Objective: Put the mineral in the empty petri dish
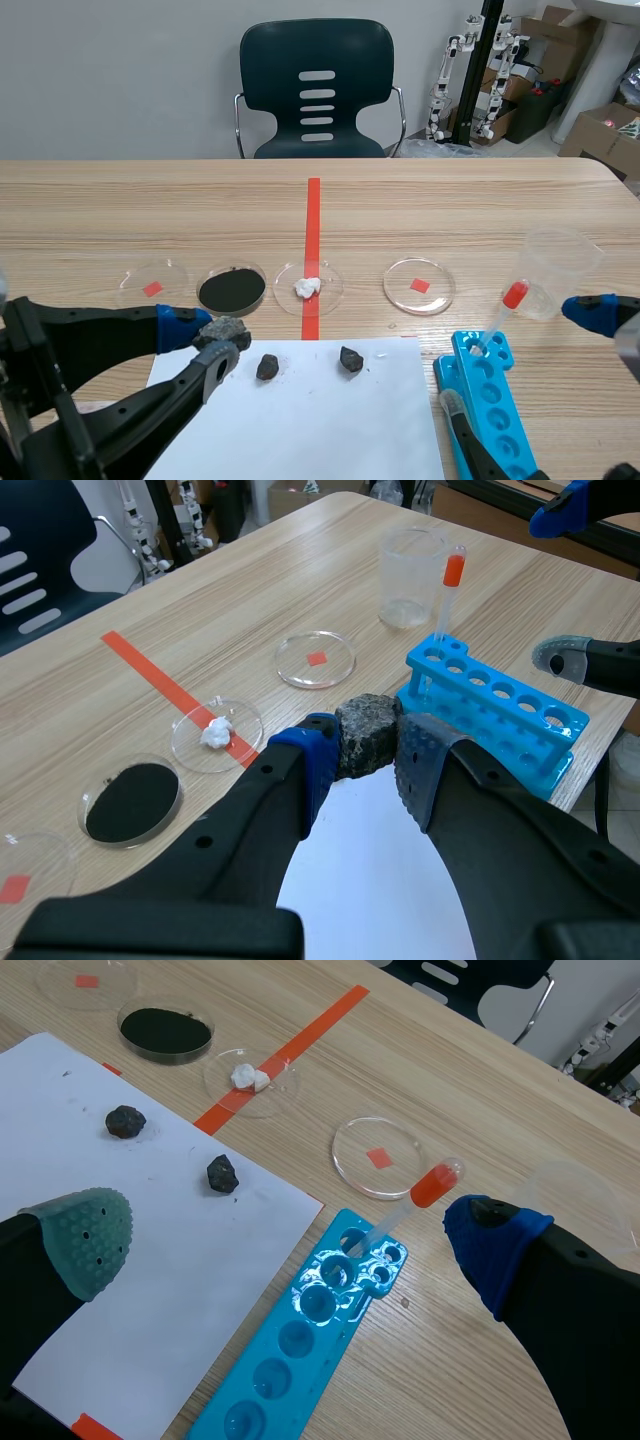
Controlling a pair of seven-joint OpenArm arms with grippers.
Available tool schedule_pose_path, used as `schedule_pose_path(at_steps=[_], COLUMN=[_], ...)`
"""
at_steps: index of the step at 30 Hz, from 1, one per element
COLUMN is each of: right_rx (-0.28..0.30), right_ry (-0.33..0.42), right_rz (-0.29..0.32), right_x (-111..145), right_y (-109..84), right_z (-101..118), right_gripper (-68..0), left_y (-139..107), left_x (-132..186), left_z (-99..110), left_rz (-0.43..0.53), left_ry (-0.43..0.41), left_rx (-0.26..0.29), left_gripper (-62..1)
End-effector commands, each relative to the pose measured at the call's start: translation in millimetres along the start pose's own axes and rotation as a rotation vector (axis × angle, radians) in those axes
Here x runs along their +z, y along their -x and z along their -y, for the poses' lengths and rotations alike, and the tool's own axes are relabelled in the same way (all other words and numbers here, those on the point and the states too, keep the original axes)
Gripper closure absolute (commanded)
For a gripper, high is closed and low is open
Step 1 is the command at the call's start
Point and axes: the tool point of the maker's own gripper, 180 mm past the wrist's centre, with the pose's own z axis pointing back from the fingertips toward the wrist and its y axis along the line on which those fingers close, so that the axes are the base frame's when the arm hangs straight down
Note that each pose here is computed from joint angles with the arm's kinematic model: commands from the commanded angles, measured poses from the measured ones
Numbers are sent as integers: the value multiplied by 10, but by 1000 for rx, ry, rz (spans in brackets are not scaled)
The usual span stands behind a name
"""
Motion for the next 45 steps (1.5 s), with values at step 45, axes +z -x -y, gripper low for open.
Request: schedule_pose_path(at_steps=[45], right_rx=[7], right_ry=[5], right_rz=[34], right_x=[-13], right_y=[-88], right_z=[34], right_gripper=[-679], left_y=[38], left_x=[-23], left_z=[-29], left_rz=[-25], left_ry=[-36], left_rx=[96], left_gripper=[-130])
